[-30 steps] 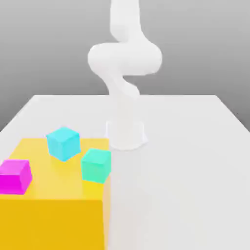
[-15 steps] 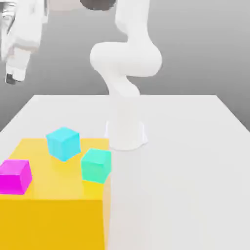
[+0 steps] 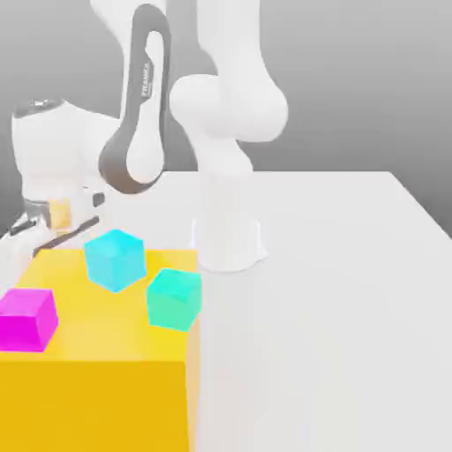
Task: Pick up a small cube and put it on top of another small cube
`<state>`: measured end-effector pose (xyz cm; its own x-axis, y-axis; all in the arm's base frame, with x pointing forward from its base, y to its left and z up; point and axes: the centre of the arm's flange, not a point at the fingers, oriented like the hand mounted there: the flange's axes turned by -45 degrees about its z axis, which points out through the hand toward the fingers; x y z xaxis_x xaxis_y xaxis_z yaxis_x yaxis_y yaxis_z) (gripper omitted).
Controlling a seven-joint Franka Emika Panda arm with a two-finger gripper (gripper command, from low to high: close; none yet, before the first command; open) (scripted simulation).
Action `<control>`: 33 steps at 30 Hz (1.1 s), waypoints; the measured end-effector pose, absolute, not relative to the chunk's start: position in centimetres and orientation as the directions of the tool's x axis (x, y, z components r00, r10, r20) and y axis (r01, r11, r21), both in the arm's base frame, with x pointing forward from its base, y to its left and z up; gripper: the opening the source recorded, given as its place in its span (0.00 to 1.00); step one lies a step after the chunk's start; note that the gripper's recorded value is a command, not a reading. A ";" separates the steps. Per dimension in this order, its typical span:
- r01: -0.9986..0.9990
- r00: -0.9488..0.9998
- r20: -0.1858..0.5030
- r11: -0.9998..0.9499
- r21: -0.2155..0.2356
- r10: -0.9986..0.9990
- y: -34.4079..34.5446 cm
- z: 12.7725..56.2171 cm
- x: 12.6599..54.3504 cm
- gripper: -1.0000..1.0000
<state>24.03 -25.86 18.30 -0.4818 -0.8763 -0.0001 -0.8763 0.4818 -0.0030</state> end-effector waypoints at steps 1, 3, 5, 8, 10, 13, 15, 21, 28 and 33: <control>-0.876 -0.482 0.000 0.482 -0.002 -0.876 -25.8 17.4 24.0 0.50; -0.876 -0.482 0.000 0.482 -0.001 -0.876 -25.8 15.7 24.0 0.50; -0.876 -0.482 0.001 0.482 0.000 -0.876 -25.7 13.9 23.9 0.50; -0.876 -0.482 0.001 0.482 0.000 -0.876 -25.6 13.5 23.9 0.00; -0.876 -0.482 0.002 0.482 -0.002 -0.876 -25.6 13.5 23.9 0.00; -0.876 -0.482 0.001 0.482 -0.002 -0.876 -25.6 13.6 23.9 0.00; -0.876 -0.482 0.000 0.482 -0.002 -0.876 -25.7 14.9 24.0 0.00; -0.872 -0.489 -0.009 0.489 0.017 -0.872 -25.5 19.1 23.6 0.00; -0.933 -0.356 -0.075 0.349 0.085 -0.932 -30.1 20.9 25.0 0.00; -0.994 -0.083 -0.119 0.074 0.079 -0.989 -31.6 24.1 30.3 0.00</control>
